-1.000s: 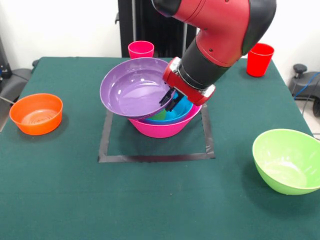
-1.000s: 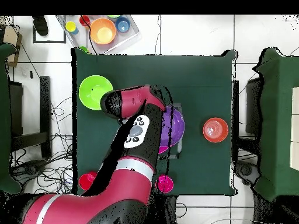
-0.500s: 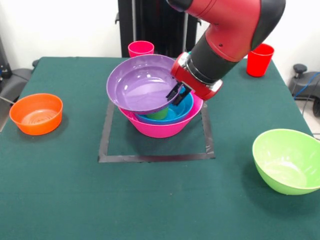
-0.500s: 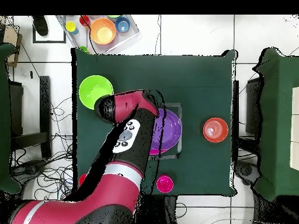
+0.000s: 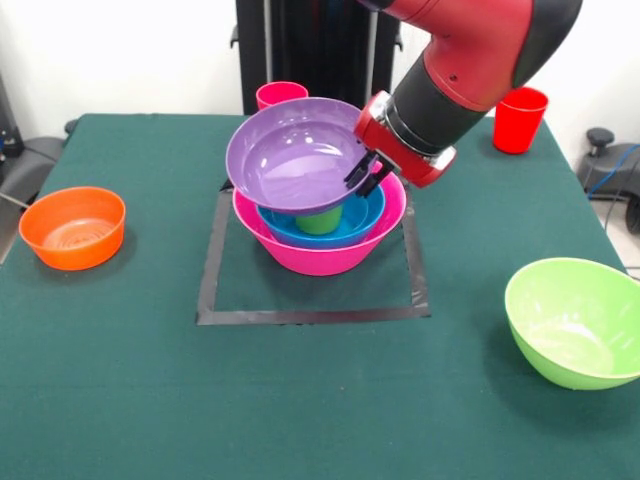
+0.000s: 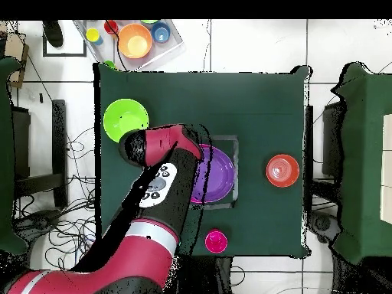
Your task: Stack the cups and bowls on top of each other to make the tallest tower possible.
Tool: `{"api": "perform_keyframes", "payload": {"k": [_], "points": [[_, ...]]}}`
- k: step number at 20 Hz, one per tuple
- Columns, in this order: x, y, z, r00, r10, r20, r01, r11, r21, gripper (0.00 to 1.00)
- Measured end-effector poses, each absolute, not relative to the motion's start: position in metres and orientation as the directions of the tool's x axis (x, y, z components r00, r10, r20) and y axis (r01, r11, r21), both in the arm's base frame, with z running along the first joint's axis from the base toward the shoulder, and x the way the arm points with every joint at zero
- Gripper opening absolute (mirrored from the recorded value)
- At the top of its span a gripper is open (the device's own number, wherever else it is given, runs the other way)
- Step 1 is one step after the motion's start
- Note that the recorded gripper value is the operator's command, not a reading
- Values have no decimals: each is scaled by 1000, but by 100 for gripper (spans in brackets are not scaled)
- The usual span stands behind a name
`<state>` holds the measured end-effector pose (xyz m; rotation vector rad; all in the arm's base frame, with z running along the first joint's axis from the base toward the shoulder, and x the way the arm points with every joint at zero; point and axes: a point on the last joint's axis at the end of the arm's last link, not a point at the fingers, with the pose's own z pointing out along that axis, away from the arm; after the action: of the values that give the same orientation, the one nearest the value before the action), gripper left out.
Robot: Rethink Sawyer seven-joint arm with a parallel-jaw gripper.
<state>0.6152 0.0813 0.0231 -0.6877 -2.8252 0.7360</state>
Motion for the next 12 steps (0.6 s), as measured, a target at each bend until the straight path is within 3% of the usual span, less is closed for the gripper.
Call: {"api": "perform_keyframes", "payload": {"k": [12], "points": [[614, 77, 25, -871, 492, 19, 420, 763, -491, 0]]}}
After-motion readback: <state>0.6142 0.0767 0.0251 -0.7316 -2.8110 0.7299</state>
